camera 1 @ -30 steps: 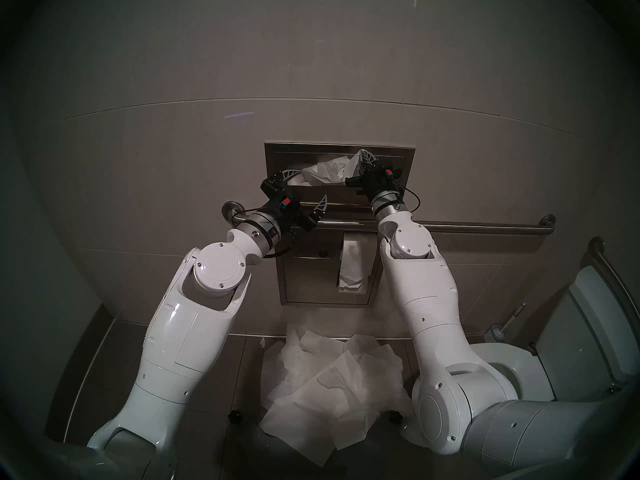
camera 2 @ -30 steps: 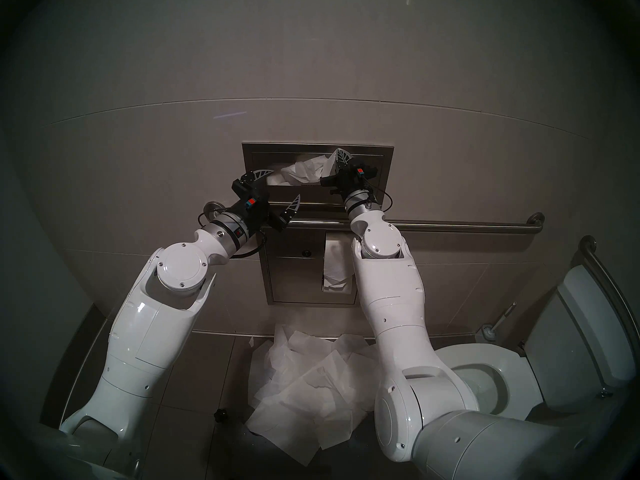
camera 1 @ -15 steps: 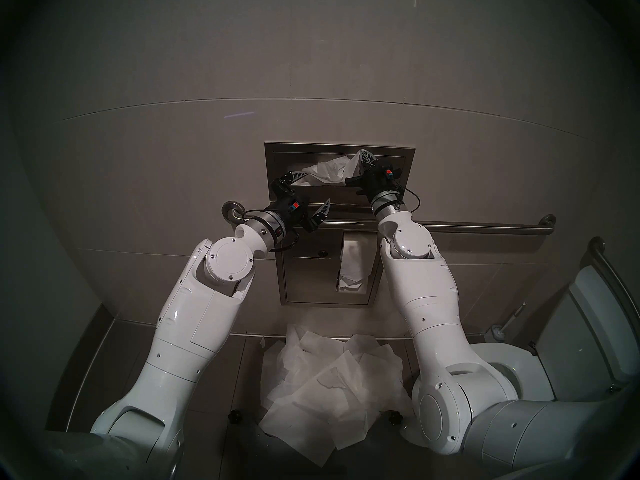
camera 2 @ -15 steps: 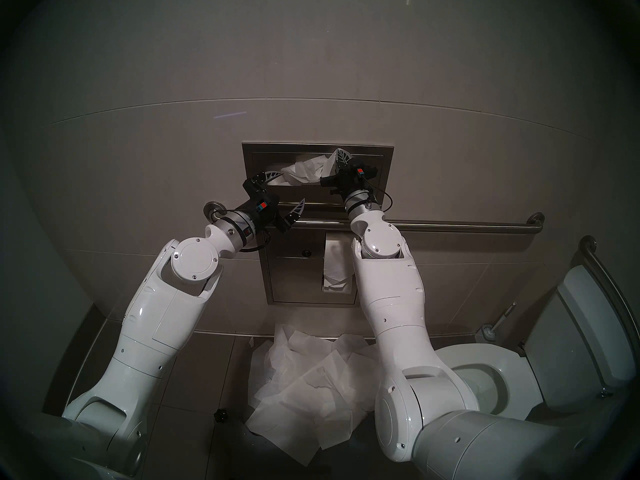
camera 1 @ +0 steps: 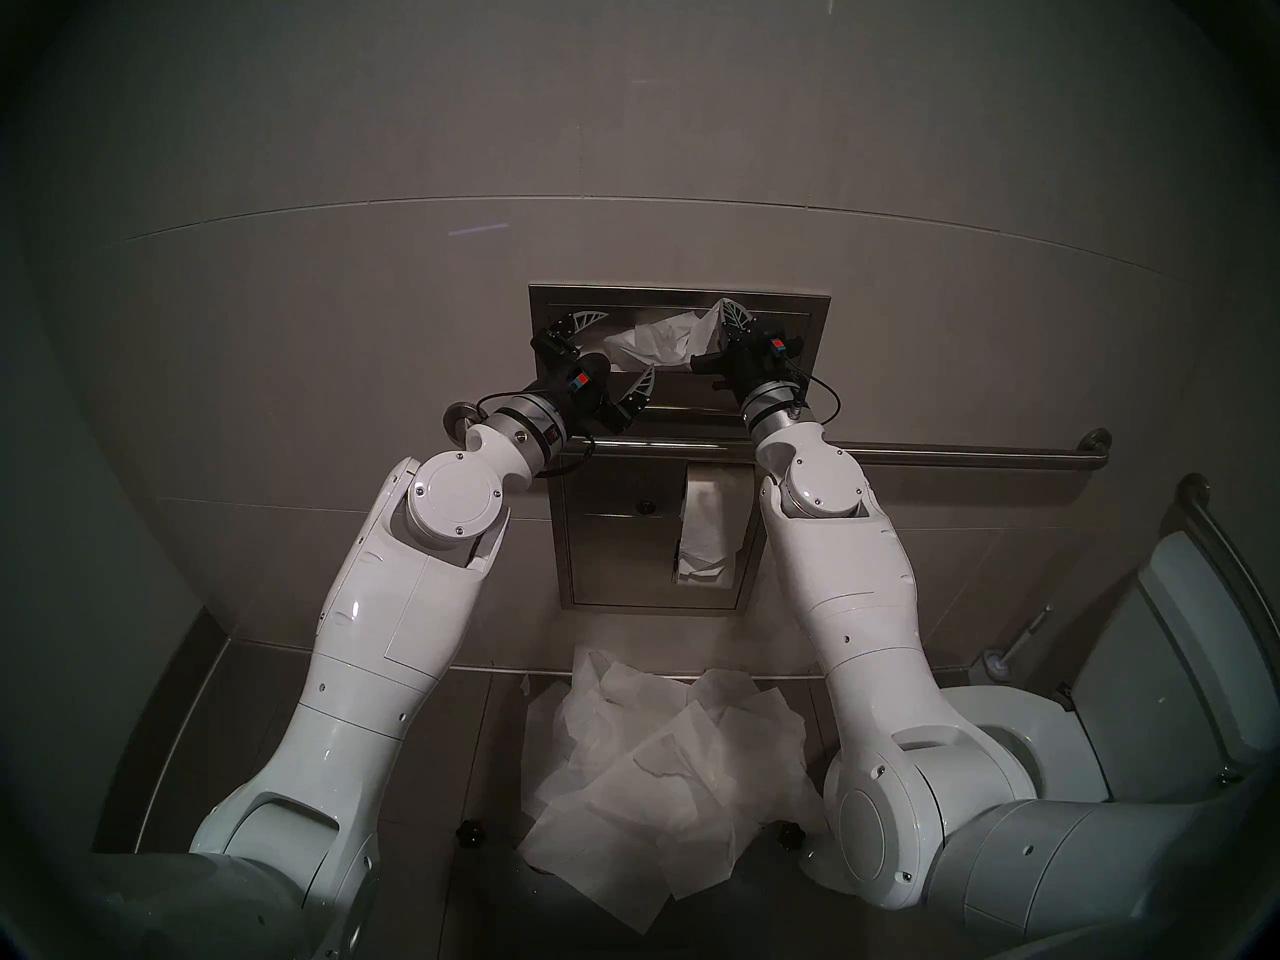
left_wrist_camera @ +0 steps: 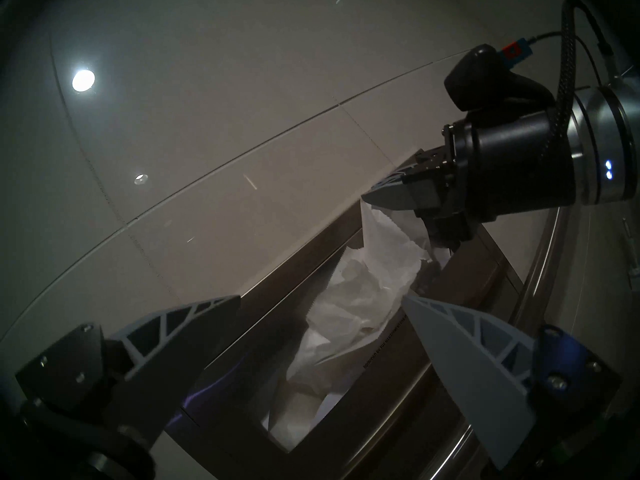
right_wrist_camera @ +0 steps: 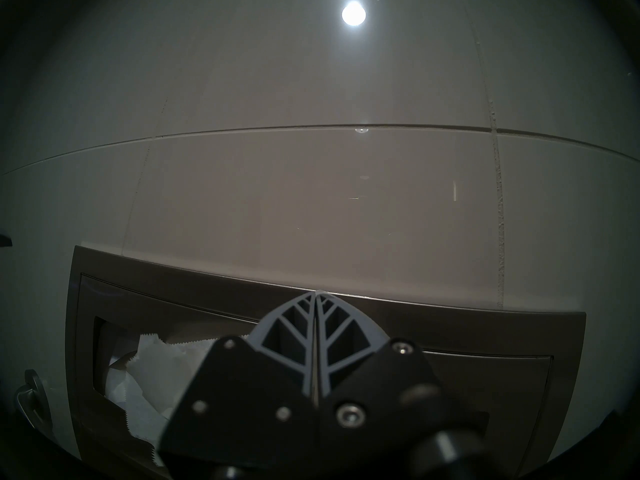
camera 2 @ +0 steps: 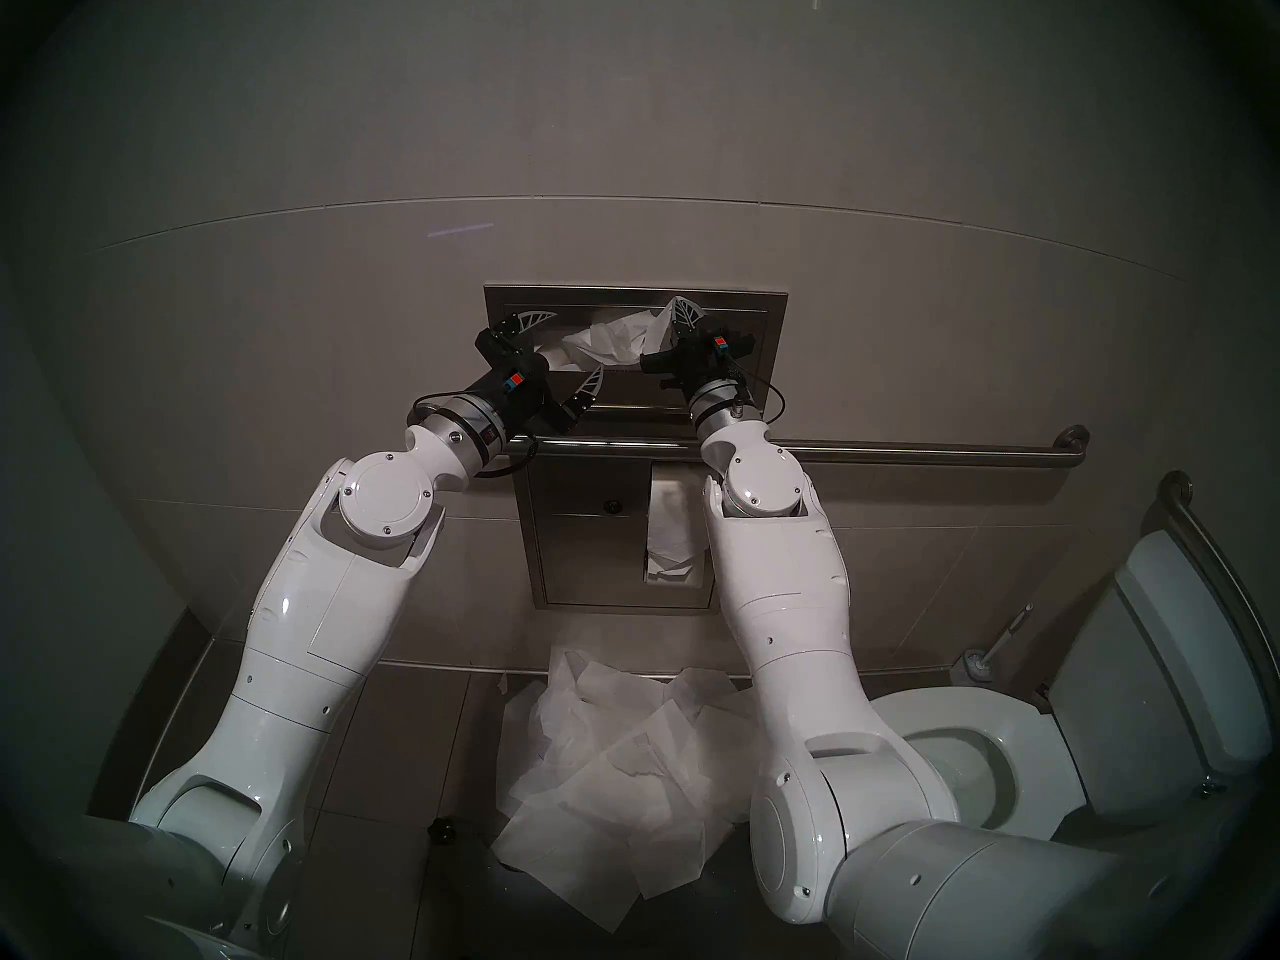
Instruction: Take out a toilet seat cover
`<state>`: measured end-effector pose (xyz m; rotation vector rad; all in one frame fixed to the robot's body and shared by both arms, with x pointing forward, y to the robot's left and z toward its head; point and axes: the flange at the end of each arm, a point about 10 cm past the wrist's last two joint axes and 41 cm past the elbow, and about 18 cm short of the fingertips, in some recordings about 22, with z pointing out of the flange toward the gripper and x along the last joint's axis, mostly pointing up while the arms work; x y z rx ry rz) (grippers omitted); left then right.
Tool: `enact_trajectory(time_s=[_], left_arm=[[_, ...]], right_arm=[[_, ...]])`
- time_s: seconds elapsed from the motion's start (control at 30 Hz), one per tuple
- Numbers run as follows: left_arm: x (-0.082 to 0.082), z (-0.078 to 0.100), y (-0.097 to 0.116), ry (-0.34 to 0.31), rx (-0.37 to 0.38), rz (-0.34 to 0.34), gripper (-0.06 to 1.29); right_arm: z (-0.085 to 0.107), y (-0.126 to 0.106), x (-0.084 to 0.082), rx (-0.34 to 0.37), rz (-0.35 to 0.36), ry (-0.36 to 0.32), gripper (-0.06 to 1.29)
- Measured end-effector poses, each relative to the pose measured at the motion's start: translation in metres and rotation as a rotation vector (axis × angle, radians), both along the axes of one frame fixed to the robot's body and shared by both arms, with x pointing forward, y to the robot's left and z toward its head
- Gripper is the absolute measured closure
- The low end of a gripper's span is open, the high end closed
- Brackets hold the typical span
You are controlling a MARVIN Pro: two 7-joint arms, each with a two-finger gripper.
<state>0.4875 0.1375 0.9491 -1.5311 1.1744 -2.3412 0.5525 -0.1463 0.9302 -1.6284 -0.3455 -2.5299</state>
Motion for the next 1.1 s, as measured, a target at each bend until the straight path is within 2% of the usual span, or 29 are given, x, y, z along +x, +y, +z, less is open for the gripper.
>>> enact_trajectory(time_s=[1.1], left_arm=[[0.0024,0.0026,-0.0008,-0.014,-0.017,-0.008,-0.03]], right_arm=[[0.0000,0.0001,-0.0001,-0.001,0.000,0.000,1.27]])
